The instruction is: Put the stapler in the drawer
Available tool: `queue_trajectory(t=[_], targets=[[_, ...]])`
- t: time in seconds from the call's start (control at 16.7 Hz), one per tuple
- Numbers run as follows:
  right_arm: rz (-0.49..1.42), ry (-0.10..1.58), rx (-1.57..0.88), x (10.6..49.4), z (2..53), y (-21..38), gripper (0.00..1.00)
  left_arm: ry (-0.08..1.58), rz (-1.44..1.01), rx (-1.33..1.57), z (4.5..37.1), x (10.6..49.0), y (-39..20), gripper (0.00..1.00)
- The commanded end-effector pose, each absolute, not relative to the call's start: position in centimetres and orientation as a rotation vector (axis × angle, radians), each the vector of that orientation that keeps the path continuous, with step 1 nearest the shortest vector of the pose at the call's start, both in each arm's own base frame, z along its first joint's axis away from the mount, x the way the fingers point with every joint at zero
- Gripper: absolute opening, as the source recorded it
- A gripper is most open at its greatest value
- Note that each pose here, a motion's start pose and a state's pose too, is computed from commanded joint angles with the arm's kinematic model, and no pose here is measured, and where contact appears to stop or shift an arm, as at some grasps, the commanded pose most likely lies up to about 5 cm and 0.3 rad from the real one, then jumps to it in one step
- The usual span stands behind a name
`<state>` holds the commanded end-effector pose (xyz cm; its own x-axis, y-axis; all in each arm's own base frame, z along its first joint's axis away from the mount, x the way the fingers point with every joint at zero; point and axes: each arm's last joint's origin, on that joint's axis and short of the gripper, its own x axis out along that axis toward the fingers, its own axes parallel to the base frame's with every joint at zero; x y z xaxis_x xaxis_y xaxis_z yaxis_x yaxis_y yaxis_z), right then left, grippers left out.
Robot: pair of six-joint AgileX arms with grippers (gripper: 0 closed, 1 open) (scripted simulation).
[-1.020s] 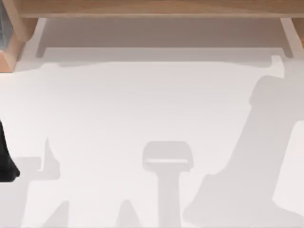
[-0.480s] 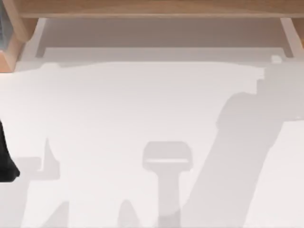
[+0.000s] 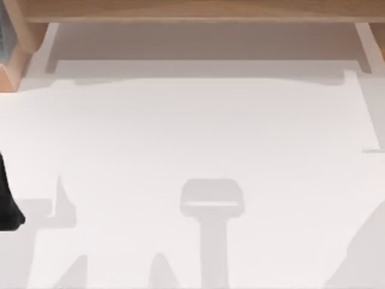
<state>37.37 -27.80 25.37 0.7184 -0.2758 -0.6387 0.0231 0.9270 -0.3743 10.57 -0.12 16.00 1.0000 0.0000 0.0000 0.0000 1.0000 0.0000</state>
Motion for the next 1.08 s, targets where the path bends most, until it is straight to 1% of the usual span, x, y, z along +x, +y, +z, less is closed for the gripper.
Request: queue_trajectory(t=[0.24,0.42,0.6,0.78,1.08], targets=[[-0.277,0.551,-0.650,31.4,22.8,-31.7,1.00,0.000,0.000,0.000,16.0,10.6,-0.1,1.00],[-0.305,0.447,-0.894,27.6,18.8,-31.8,1.00,0.000,0.000,0.000,16.0,10.6,-0.1,1.00],[-0.270,0.363,-1.120,24.8,14.3,-29.3,1.00,0.000,0.000,0.000,16.0,10.6,-0.1,1.00],[-0.189,0.264,-1.311,23.2,11.0,-25.3,1.00,0.000,0.000,0.000,16.0,10.6,-0.1,1.00],[-0.044,0.072,-1.520,22.5,9.0,-19.3,1.00,0.000,0.000,0.000,16.0,10.6,-0.1,1.00]])
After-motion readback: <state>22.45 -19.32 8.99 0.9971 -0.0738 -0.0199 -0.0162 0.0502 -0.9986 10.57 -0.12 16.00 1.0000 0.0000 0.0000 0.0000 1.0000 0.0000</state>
